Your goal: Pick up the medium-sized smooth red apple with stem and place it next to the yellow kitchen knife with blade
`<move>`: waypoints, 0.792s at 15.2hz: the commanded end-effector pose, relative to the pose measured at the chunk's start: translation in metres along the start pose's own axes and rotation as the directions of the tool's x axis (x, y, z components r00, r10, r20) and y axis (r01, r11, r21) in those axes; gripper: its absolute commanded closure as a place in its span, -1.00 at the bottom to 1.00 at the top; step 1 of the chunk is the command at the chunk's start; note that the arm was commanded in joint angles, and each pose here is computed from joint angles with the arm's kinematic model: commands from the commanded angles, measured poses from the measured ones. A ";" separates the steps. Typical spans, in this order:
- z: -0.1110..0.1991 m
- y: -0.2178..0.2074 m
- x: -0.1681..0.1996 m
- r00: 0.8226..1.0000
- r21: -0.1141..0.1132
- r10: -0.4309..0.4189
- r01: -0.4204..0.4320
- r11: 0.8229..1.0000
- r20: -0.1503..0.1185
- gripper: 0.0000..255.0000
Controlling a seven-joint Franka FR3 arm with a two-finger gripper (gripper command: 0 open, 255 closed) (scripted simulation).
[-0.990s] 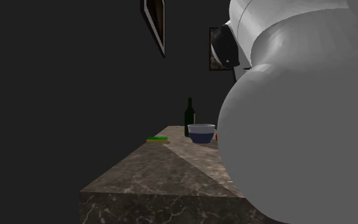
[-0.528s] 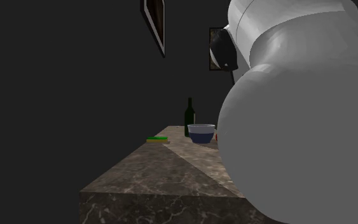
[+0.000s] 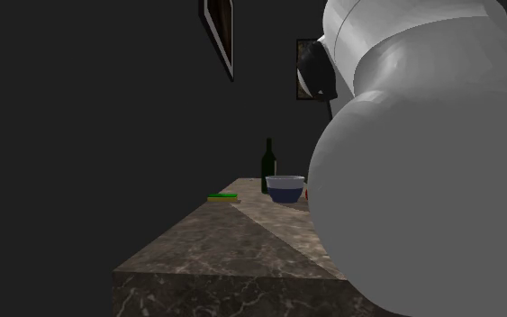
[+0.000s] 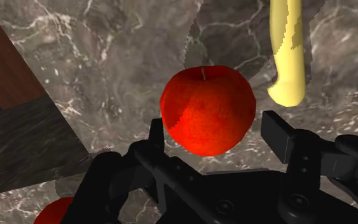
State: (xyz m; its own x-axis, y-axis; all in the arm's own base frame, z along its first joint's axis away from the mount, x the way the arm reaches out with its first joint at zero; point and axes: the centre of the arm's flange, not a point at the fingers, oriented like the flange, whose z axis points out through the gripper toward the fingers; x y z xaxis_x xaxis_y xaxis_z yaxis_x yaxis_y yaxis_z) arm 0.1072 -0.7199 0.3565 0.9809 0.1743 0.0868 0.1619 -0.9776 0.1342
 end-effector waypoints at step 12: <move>-0.048 0.000 0.001 1.000 0.003 0.000 0.000 1.000 0.000 -1.00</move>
State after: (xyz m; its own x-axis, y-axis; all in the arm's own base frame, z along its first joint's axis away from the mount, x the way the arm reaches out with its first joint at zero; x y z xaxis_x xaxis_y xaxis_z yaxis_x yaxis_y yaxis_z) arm 0.1027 -0.7140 0.4025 0.9808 0.1745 0.0865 0.1623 -0.9778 0.1324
